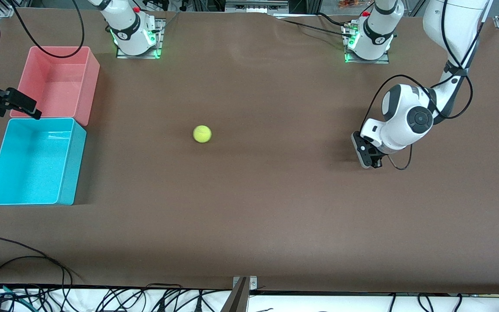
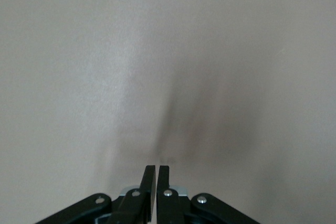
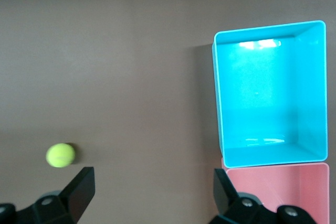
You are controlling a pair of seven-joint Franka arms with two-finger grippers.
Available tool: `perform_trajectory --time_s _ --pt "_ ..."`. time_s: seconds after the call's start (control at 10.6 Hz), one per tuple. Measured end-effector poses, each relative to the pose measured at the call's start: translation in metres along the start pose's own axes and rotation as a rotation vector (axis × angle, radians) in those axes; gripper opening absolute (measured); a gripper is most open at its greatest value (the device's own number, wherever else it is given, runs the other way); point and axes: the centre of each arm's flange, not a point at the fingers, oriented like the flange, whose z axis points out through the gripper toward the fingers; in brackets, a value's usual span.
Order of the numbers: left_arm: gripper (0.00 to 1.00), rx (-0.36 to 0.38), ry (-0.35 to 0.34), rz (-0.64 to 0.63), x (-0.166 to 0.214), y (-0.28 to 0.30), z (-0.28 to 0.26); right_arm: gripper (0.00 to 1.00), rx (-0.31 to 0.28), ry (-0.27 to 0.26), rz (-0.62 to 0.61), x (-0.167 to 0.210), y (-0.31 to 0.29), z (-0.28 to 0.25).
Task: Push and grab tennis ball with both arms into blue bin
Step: 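Push the tennis ball with the left gripper toward the pink bin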
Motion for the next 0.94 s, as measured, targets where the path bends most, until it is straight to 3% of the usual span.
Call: perform_trajectory --time_s 0.28,0.66,0.94 --pt "0.08 0.002 -0.001 0.006 -0.0009 -0.0006 -0.0047 1.0 0.0 -0.003 0.0 0.0009 0.0 0.0019" --pt "0.16 0.0 -0.001 0.007 -0.001 -0.0004 -0.0047 1.0 -0.001 -0.007 0.0 0.0017 0.0 0.0039" --pt "0.53 -0.001 -0.002 0.006 -0.0011 -0.0003 -0.0046 1.0 -0.001 -0.007 0.0 0.0017 -0.0001 0.004"
